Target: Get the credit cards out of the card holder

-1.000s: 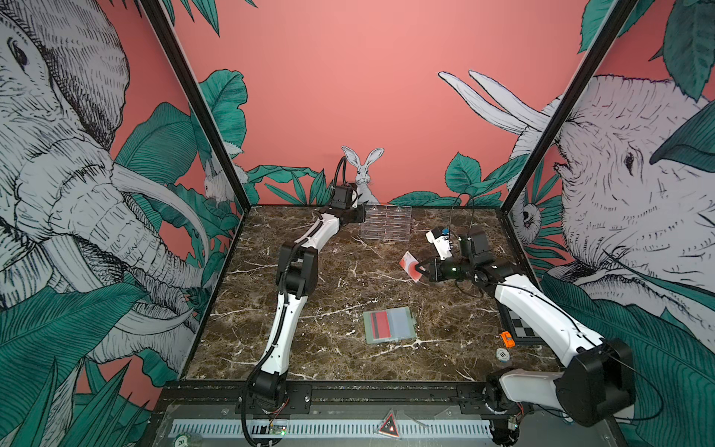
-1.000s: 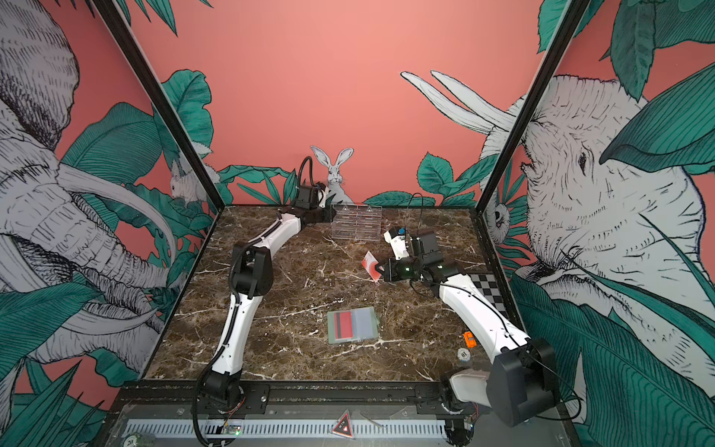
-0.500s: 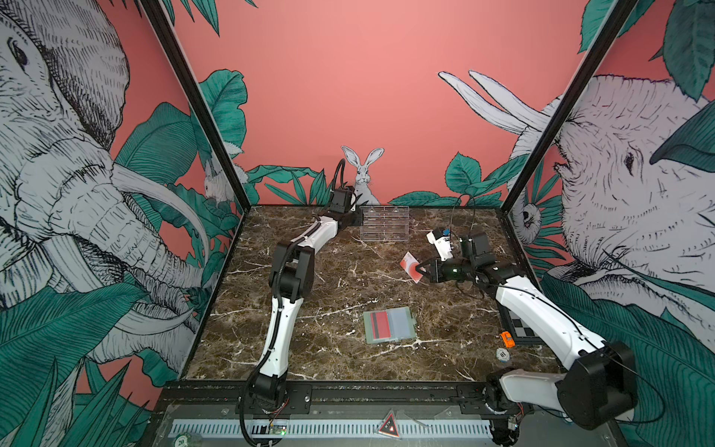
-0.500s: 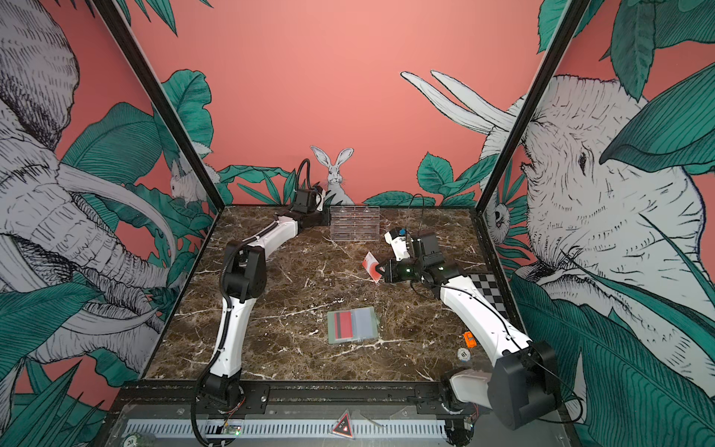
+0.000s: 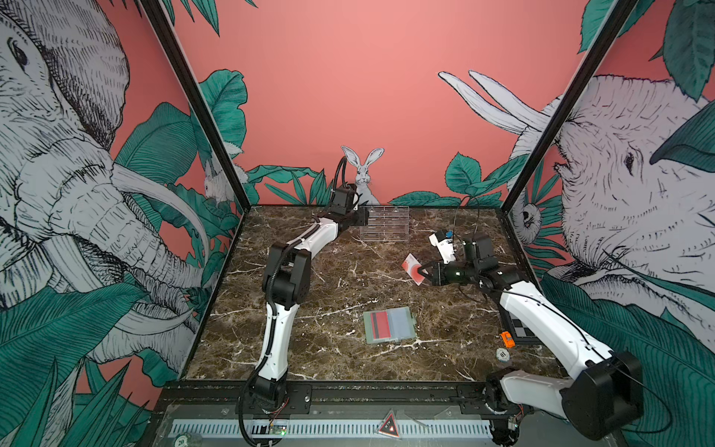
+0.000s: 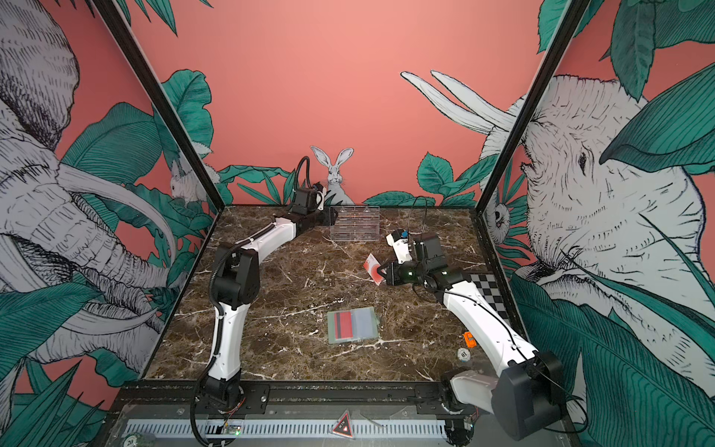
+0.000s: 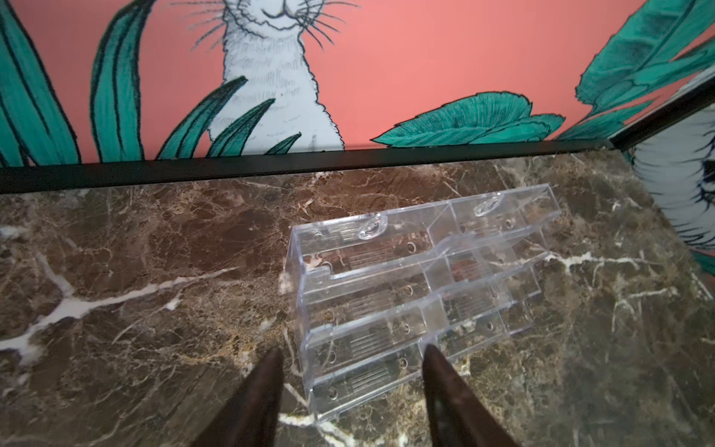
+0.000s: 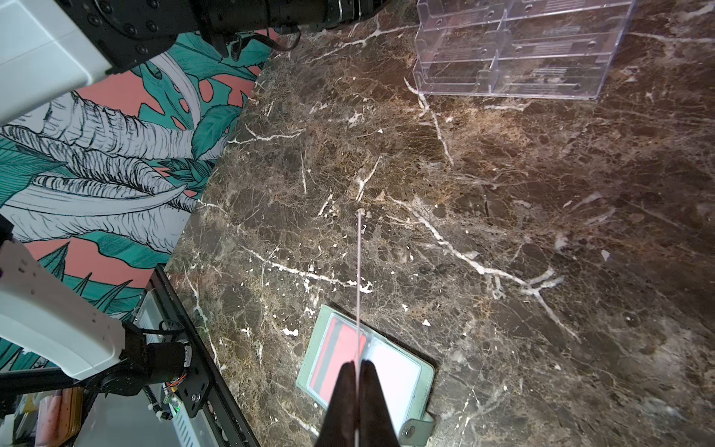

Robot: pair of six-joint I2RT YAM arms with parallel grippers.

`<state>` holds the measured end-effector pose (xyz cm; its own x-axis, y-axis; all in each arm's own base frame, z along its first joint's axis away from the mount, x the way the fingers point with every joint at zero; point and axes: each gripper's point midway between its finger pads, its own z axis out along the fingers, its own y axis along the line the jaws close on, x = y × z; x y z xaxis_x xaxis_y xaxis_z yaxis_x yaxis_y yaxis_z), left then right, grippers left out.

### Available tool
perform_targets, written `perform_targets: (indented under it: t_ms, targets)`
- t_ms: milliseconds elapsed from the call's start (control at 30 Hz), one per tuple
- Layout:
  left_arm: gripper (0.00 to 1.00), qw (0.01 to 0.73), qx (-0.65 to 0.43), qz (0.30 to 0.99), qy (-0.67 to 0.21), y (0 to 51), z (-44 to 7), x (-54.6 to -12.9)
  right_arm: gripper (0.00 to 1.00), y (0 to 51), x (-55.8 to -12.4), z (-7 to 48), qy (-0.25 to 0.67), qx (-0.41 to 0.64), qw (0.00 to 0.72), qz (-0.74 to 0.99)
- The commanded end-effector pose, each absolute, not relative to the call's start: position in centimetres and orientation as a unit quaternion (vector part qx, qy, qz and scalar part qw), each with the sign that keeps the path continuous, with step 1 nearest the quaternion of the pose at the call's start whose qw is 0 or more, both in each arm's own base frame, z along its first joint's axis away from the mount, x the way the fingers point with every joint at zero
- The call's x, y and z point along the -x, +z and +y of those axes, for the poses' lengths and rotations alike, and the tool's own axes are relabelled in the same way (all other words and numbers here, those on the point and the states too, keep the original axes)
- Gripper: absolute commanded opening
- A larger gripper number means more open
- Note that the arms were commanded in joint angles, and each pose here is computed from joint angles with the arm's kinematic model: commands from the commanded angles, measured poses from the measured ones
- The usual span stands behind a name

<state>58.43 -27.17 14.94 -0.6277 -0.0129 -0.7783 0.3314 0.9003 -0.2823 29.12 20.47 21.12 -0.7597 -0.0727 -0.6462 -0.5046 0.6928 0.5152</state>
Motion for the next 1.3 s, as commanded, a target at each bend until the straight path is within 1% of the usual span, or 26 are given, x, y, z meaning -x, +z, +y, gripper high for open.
perform_targets:
  t_ms: [0,200,400,933,1100,1267]
  targets:
    - [0.66,0.436,-0.097,0.874,-0.193,16.4,-27.4,-59.3,0.00,21.5,-28.9,20.4,0.355,0.169,0.314,0.864]
    - [0.67,0.426,-0.109,0.881,-0.174,14.9,-27.7,-60.7,0.00,21.2,-29.3,20.6,0.355,0.168,0.311,0.865]
    - [0.63,0.423,-0.120,0.884,-0.159,14.1,-27.9,-61.5,0.00,21.2,-29.7,20.8,0.358,0.169,0.309,0.865]
    - [0.60,0.426,-0.121,0.885,-0.146,12.9,-28.0,-62.5,0.00,20.8,-29.7,20.9,0.359,0.169,0.304,0.866]
    - [0.57,0.429,-0.122,0.884,-0.141,12.9,-28.0,-63.0,0.00,20.8,-29.8,20.9,0.357,0.172,0.304,0.866]
    - [0.52,0.429,-0.127,0.883,-0.140,12.9,-28.2,-63.2,0.00,20.5,-29.8,20.9,0.356,0.174,0.299,0.868]
